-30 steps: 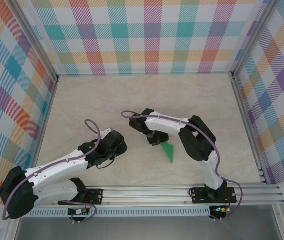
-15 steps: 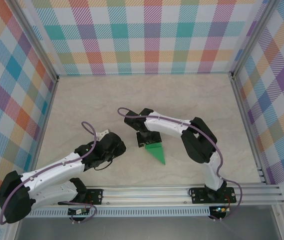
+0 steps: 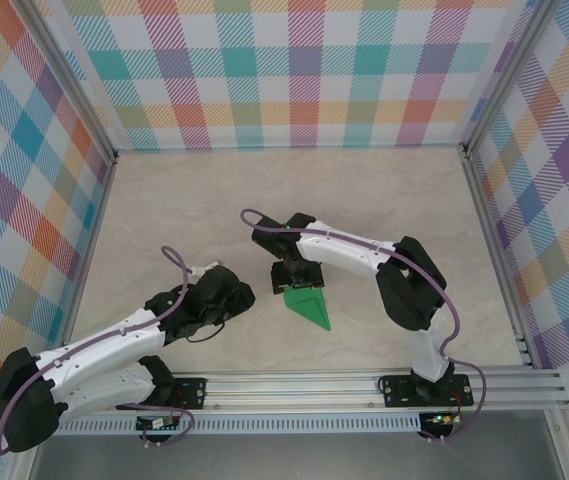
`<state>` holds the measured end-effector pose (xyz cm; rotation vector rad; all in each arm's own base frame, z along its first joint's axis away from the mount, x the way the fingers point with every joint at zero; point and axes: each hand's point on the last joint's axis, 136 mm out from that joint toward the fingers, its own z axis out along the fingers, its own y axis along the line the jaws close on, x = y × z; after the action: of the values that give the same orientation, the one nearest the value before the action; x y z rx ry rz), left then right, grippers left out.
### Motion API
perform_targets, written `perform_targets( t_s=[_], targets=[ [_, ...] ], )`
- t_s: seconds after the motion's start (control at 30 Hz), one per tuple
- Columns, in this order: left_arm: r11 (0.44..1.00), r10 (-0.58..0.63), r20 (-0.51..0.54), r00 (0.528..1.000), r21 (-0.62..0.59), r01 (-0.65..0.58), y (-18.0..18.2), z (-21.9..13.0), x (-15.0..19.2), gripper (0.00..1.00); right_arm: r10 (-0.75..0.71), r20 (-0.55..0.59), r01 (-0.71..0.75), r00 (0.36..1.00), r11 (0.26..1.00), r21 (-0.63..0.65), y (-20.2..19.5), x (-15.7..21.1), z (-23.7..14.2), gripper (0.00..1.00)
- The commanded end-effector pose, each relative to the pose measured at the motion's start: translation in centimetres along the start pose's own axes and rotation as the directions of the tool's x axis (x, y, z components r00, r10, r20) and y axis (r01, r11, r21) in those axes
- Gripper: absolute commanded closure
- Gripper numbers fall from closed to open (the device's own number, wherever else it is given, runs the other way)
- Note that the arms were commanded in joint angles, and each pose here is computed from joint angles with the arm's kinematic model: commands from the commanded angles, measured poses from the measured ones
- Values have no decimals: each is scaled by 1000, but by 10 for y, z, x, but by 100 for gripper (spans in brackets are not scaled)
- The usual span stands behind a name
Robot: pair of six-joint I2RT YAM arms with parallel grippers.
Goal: Fold a paper plane with a square sheet of paper (pick it up from the middle)
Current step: Turn over the paper at the center of the table, then fold the wing for the fifth time at the center of the table.
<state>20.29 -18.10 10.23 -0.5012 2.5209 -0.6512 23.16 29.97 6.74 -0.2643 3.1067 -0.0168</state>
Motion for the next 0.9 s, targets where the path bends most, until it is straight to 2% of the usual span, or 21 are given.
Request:
perform_targets(
  t_s=[0.0, 0.3, 0.47, 0.63, 0.67, 0.73, 0.8, 0.87],
  targets=[
    [999, -39, -8, 999, 3, 39, 7, 0, 2, 50, 10, -11, -10, 1000, 1000, -29, 0, 10, -14, 27],
    [999, -40, -40, 998, 31, 41, 2, 1, 8, 48, 5, 2, -5, 1000, 996, -93, 8, 10, -24, 27],
    [999, 4, -84, 996, 47, -1, -8, 7, 13, 47, -12, 47, 18, 999, 993, -119, 4, 12, -34, 24],
    [997, 10, -124, 992, 71, -1, -20, 20, 19, 47, -17, 143, 58, 990, 955, -291, -1, 21, -49, 6],
    [998, 8, -136, 991, 69, 1, -20, 22, 21, 47, -6, 149, 56, 989, 941, -334, -3, 23, -49, 5],
    [994, 7, -148, 989, 107, 9, -32, 26, 22, 47, 12, 146, 53, 989, 898, -436, -7, 26, -49, 7],
    [993, 7, -157, 988, 115, 11, -36, 29, 23, 47, 26, 146, 49, 989, 874, -483, -17, 29, -47, 12],
    [992, 1, -158, 988, 125, 19, -40, 31, 23, 47, 33, 147, 52, 989, 843, -535, -23, 32, -45, 29]
  ],
)
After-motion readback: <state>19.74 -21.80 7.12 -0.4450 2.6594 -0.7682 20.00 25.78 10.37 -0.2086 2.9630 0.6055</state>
